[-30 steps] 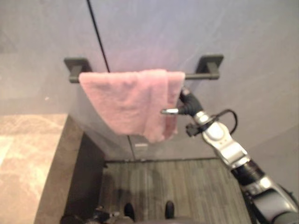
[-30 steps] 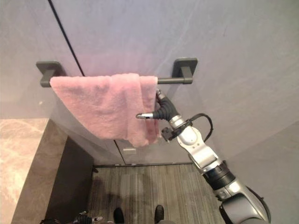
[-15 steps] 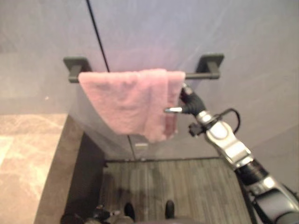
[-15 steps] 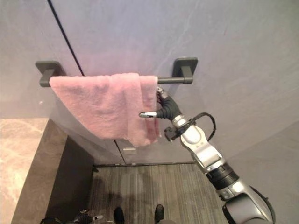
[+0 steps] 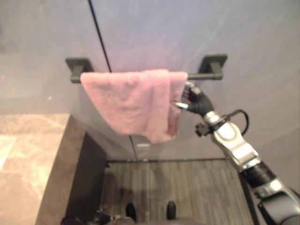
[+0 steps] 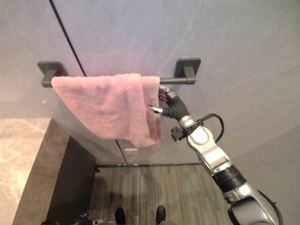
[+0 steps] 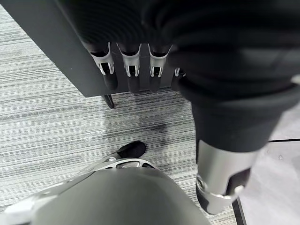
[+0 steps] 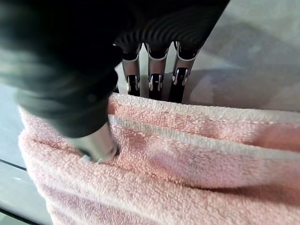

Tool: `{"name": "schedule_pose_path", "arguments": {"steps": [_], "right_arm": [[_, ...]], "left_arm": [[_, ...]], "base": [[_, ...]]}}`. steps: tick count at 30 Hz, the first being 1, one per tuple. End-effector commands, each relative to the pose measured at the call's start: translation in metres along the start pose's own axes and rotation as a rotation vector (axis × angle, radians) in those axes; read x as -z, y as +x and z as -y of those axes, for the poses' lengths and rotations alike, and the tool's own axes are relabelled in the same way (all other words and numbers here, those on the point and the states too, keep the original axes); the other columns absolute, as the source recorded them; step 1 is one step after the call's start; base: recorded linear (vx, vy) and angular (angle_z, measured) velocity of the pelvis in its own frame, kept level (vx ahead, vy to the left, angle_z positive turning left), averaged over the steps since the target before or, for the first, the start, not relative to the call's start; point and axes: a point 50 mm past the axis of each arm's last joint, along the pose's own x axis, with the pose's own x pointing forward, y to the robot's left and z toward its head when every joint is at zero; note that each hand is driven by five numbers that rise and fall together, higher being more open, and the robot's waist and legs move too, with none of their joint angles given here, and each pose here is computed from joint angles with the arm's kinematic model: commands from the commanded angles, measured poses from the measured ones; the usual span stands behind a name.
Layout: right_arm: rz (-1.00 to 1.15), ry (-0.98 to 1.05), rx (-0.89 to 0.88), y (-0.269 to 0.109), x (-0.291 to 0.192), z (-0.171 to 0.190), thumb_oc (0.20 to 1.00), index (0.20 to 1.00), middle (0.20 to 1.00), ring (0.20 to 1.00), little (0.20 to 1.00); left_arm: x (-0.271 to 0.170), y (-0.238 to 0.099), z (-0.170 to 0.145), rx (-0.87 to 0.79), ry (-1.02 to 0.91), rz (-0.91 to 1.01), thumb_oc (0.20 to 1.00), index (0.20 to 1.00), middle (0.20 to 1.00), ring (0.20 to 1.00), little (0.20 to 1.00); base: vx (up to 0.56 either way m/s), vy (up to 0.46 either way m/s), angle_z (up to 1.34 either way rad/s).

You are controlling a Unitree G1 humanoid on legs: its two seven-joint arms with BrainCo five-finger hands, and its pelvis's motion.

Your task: Put brush and paste in cup on sink, flatten towel.

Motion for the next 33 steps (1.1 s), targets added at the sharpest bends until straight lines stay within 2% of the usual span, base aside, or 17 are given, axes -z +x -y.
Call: {"name": "schedule_pose_path", "arguments": {"steps": [1, 8, 14, 15, 18, 20, 22, 23, 24, 25, 26, 27, 28, 33], "right_arm": [[0.158, -0.015, 0.067, 0.008, -0.027, 0.011, 0.2, 0.2, 0.2, 0.2, 0.2], [0.165, -0.046, 0.085, 0.006, -0.029, 0.014, 0.2, 0.2, 0.2, 0.2, 0.2], [0.176, -0.065, 0.184, -0.002, -0.027, 0.023, 0.2, 0.2, 0.2, 0.2, 0.2], [0.186, -0.142, 0.136, -0.002, -0.033, 0.02, 0.2, 0.2, 0.2, 0.2, 0.2], [0.188, -0.085, 0.17, -0.007, -0.03, 0.021, 0.2, 0.2, 0.2, 0.2, 0.2], [0.212, -0.173, 0.191, -0.009, -0.037, 0.025, 0.2, 0.2, 0.2, 0.2, 0.2], [0.199, -0.123, 0.225, -0.01, -0.03, 0.023, 0.2, 0.2, 0.2, 0.2, 0.2], [0.194, -0.16, 0.219, -0.01, -0.03, 0.022, 0.2, 0.2, 0.2, 0.2, 0.2], [0.189, -0.159, 0.211, -0.011, -0.029, 0.02, 0.206, 0.206, 0.206, 0.206, 0.206], [0.19, -0.149, 0.208, -0.012, -0.029, 0.019, 0.282, 0.282, 0.282, 0.282, 0.282], [0.19, -0.149, 0.208, -0.012, -0.029, 0.019, 0.3, 0.3, 0.3, 0.3, 0.3], [0.197, -0.172, 0.226, -0.012, -0.031, 0.021, 0.288, 0.288, 0.288, 0.288, 0.288], [0.233, -0.133, 0.247, -0.012, -0.034, 0.019, 0.2, 0.2, 0.2, 0.2, 0.2], [0.244, -0.202, 0.291, -0.01, -0.037, 0.019, 0.2, 0.2, 0.2, 0.2, 0.2]], "left_arm": [[-0.008, 0.002, -0.001, -0.007, 0.063, 0.012, 1.0, 1.0, 1.0, 1.0, 1.0], [-0.011, 0.003, -0.002, -0.012, 0.07, 0.022, 1.0, 1.0, 1.0, 1.0, 1.0], [-0.012, 0.003, -0.002, -0.024, 0.064, 0.028, 1.0, 1.0, 1.0, 1.0, 1.0], [-0.012, 0.003, -0.003, -0.025, 0.066, 0.028, 1.0, 1.0, 1.0, 1.0, 1.0], [-0.009, 0.003, -0.004, -0.031, 0.069, 0.017, 1.0, 1.0, 1.0, 1.0, 1.0], [-0.01, 0.003, -0.004, -0.032, 0.076, 0.026, 1.0, 1.0, 1.0, 1.0, 1.0], [-0.01, 0.002, -0.003, -0.036, 0.074, 0.029, 1.0, 1.0, 1.0, 1.0, 1.0], [-0.011, 0.003, -0.003, -0.038, 0.075, 0.03, 1.0, 1.0, 1.0, 1.0, 1.0], [-0.011, 0.003, -0.004, -0.044, 0.074, 0.03, 1.0, 1.0, 1.0, 1.0, 1.0], [-0.01, 0.002, -0.004, -0.045, 0.075, 0.029, 1.0, 1.0, 1.0, 1.0, 1.0], [-0.01, 0.002, -0.004, -0.045, 0.075, 0.029, 1.0, 1.0, 1.0, 1.0, 1.0], [-0.01, 0.002, -0.004, -0.044, 0.073, 0.027, 1.0, 1.0, 1.0, 1.0, 1.0], [-0.011, 0.002, -0.003, -0.05, 0.068, 0.032, 1.0, 1.0, 1.0, 1.0, 1.0], [-0.007, 0.002, -0.001, -0.05, 0.079, 0.021, 1.0, 1.0, 1.0, 1.0, 1.0]], "base": [[0.0, 0.0, 0.0], [0.0, 0.002, 0.0], [0.0, 0.0, 0.0], [0.0, 0.0, 0.0], [0.0, -0.004, -0.01], [0.0, 0.0, 0.0], [0.0, 0.0, 0.0], [0.0, 0.0, 0.0], [0.0, 0.0, 0.0], [0.0, 0.0, 0.0], [0.0, 0.0, 0.0], [0.0, 0.0, 0.0], [0.0, 0.0, 0.0], [0.0, 0.0, 0.0]]}}
